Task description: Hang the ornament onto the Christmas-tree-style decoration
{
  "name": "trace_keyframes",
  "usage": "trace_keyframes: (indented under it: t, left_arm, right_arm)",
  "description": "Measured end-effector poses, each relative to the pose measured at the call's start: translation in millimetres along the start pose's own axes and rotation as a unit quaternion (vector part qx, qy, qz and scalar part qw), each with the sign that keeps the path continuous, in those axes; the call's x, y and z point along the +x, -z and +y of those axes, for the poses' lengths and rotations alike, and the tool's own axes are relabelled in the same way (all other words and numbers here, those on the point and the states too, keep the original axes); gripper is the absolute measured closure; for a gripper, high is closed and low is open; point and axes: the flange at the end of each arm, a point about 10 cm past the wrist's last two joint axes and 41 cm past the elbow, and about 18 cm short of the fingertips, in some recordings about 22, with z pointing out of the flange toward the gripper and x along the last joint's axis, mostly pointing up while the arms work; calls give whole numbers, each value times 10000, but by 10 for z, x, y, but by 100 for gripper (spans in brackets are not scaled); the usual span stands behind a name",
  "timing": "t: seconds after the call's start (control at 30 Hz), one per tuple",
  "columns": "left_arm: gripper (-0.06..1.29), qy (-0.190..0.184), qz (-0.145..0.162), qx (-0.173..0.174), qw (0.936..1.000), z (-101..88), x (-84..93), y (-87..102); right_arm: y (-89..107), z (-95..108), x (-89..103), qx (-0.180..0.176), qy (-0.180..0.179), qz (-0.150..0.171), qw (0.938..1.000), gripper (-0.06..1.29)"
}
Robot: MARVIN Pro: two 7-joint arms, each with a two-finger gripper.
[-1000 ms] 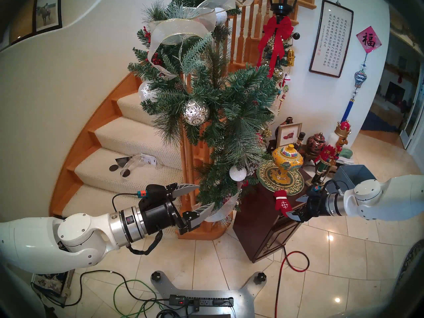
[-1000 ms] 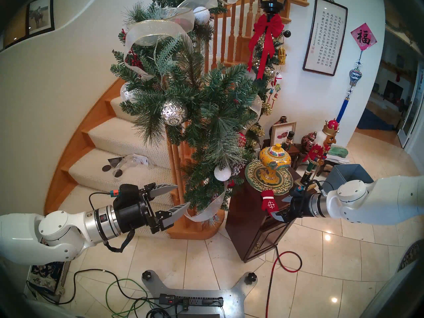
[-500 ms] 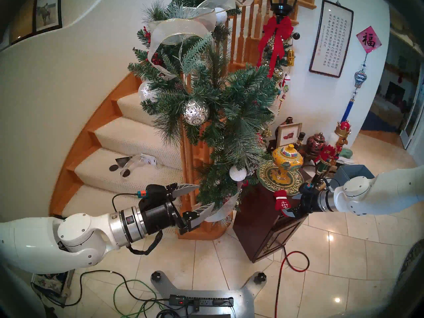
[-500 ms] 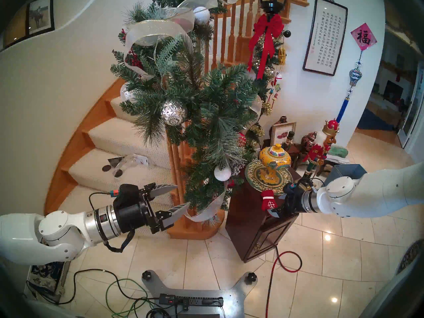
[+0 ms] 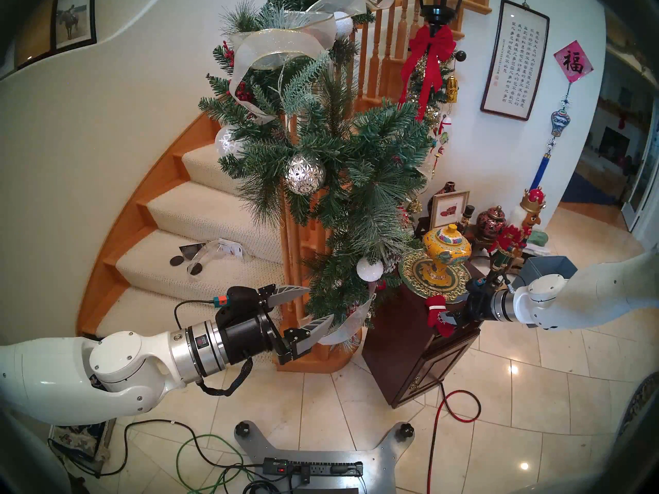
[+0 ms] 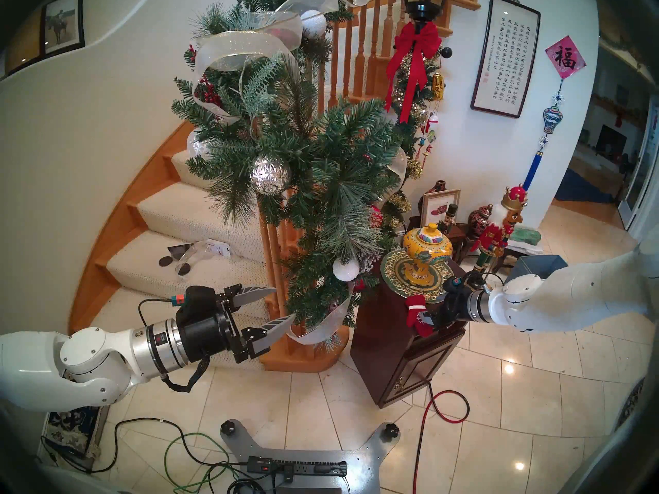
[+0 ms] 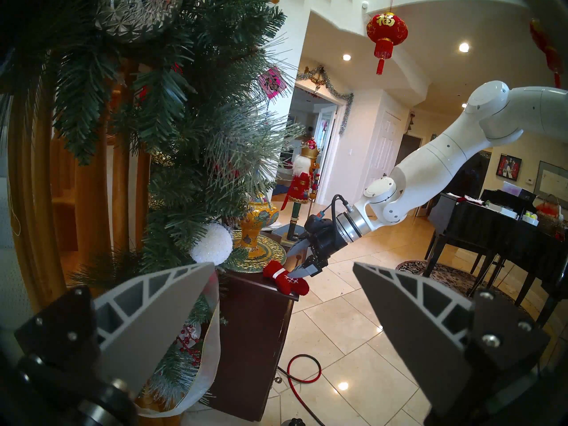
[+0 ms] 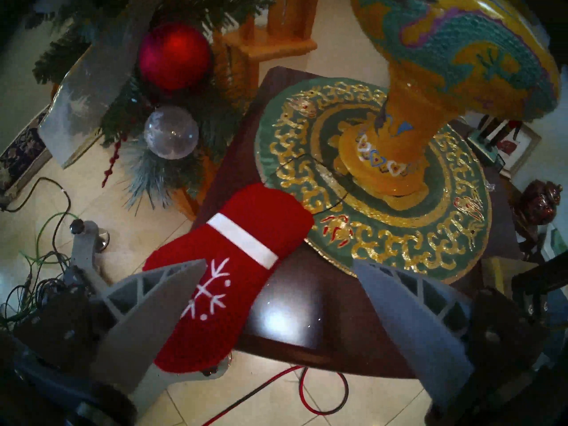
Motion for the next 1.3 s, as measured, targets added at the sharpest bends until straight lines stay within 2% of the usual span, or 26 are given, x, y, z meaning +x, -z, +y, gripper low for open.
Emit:
trace_keyframes:
  t: [0.27,0.67,0.93,1.3]
  left_arm:
    - [0,0,0,2,10000,0,0,0]
    - [0,0,0,2,10000,0,0,0]
    - [0,0,0,2,10000,0,0,0]
    - [0,0,0,2,10000,0,0,0]
  right_arm:
    - [163,-11,-225,437,-235,223,9985,-2]
    - [439,-167,-483,656,-398,318,9965,-2]
    - [479,-159,-473,514,-390,418,9970,-2]
    - [405,-55,-369,354,-370,491,9975,-2]
